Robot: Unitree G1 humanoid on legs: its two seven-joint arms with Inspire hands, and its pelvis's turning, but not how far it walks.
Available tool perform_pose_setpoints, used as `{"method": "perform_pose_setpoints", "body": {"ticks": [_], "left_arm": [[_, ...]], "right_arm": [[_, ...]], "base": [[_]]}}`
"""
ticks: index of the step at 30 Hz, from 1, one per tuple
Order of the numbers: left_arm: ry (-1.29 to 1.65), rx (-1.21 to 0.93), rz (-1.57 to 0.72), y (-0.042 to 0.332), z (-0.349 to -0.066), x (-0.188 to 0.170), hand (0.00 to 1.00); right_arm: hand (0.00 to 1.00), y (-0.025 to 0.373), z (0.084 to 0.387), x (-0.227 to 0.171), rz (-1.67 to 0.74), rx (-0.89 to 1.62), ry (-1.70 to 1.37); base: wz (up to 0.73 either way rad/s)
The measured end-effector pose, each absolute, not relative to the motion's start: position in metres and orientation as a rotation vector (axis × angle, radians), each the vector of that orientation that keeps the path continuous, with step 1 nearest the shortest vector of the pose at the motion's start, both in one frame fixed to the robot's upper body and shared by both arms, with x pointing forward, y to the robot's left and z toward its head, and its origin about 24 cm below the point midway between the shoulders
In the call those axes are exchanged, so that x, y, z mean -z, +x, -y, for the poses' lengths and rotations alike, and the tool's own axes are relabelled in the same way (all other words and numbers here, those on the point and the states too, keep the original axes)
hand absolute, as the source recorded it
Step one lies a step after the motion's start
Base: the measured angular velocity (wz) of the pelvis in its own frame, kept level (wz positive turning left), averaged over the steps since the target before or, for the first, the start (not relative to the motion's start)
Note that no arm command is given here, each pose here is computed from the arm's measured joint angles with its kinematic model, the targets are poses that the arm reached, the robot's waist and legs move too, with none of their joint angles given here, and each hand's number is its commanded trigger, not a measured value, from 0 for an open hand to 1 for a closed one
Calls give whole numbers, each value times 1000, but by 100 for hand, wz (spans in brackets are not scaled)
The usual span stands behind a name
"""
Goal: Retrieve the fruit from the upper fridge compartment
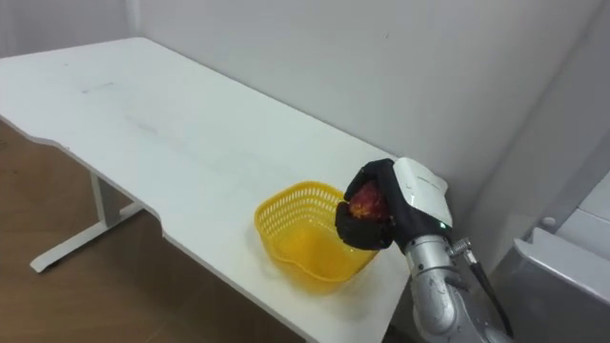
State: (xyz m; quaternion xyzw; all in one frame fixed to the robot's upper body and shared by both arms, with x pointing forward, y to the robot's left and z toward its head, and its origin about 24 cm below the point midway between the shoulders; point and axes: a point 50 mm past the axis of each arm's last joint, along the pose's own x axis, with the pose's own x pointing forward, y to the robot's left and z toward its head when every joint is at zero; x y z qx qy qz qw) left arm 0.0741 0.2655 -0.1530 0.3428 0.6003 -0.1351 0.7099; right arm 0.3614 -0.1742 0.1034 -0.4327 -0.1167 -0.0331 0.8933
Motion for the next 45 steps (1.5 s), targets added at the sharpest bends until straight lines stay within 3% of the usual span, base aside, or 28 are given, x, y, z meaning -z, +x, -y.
{"method": "perform_pose_setpoints", "body": {"ticks": [18, 19, 20, 21, 45], "left_arm": [[776, 269, -1317, 79, -270, 150, 0], [777, 266, -1322, 78, -270, 150, 0], [780, 261, -1326, 76, -270, 151, 0], [780, 260, -1328, 75, -270, 151, 0], [777, 235, -1334, 75, -273, 151, 0]], "right_arm": [[100, 361, 166, -99, 219, 45, -926], [61, 361, 164, -98, 215, 42, -923], [46, 361, 162, -97, 216, 38, -921], [0, 361, 161, -97, 218, 37, -924], [0, 361, 159, -97, 226, 31, -941]], "base": [[0], [5], [5], [6], [1]]}}
